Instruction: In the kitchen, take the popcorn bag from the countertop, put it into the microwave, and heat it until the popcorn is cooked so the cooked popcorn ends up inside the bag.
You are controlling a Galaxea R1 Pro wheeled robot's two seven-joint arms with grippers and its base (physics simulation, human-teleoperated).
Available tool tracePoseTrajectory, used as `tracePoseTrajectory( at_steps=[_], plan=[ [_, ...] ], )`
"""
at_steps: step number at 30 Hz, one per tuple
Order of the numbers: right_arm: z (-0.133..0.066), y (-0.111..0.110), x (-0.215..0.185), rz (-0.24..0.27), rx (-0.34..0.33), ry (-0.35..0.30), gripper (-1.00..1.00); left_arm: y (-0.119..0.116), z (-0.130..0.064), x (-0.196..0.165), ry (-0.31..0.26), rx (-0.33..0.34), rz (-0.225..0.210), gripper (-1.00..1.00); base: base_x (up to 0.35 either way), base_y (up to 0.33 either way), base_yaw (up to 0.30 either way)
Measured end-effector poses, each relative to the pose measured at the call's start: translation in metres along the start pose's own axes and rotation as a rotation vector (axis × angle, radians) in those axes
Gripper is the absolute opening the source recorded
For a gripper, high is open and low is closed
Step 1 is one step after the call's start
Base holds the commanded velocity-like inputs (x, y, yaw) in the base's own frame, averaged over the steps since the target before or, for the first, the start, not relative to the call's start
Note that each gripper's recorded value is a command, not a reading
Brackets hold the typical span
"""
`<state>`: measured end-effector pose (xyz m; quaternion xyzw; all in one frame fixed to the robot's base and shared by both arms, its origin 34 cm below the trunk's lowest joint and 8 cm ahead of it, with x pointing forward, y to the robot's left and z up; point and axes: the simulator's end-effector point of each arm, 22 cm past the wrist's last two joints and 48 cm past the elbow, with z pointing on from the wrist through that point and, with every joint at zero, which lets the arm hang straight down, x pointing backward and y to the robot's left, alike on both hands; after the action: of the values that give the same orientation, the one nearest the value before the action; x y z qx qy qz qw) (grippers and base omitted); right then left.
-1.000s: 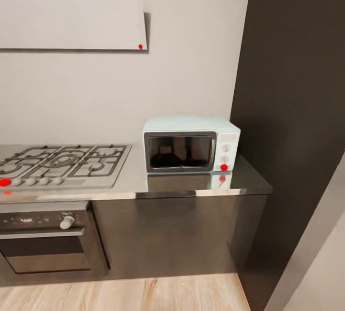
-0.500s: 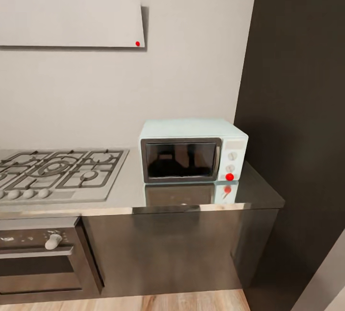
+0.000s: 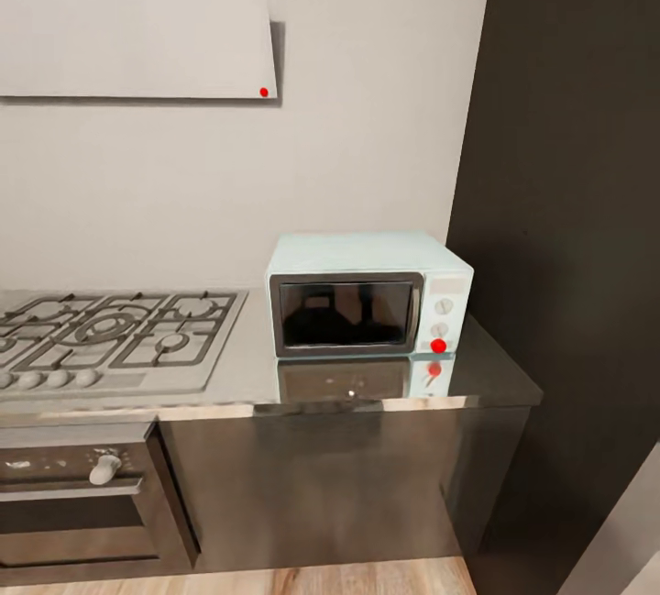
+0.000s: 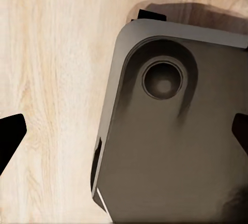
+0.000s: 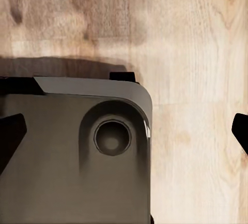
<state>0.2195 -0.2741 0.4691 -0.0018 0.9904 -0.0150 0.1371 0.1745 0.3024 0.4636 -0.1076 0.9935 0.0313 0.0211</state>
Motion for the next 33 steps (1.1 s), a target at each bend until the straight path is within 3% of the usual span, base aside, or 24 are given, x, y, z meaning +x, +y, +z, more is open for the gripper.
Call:
tracePoseTrajectory(
  at_steps=[6,11,20,23,31,32,33],
  plan=[
    [-0.007,0.001,-0.041,-0.004,-0.004,-0.103,1.00,0.001,-0.009,0.003,0.006,0.000,-0.001,1.00,0.000,0.000,0.000],
    [-0.012,-0.022,-0.005,-0.008,0.028,-0.037,1.00,-0.010,-0.010,0.018,0.039,0.015,0.000,1.00,0.000,0.000,0.000],
    [-0.020,-0.061,0.009,-0.019,0.075,-0.002,1.00,-0.026,-0.015,0.023,0.051,0.033,-0.007,1.00,0.000,0.000,0.000],
    [-0.025,-0.060,0.013,-0.016,0.075,0.006,1.00,-0.026,-0.019,0.023,0.051,0.032,-0.007,1.00,0.000,0.000,0.000],
    [-0.034,-0.056,-0.013,-0.020,0.059,-0.046,1.00,-0.027,-0.032,0.024,0.052,0.036,-0.007,1.00,0.000,0.000,0.000],
    [-0.032,-0.053,-0.047,-0.024,0.046,-0.117,1.00,-0.027,-0.033,0.024,0.052,0.035,-0.007,1.00,0.000,0.000,0.000],
    [-0.036,-0.049,-0.124,-0.034,0.030,-0.277,1.00,-0.027,-0.035,0.024,0.052,0.035,-0.007,1.00,0.000,0.000,0.000]
  ],
)
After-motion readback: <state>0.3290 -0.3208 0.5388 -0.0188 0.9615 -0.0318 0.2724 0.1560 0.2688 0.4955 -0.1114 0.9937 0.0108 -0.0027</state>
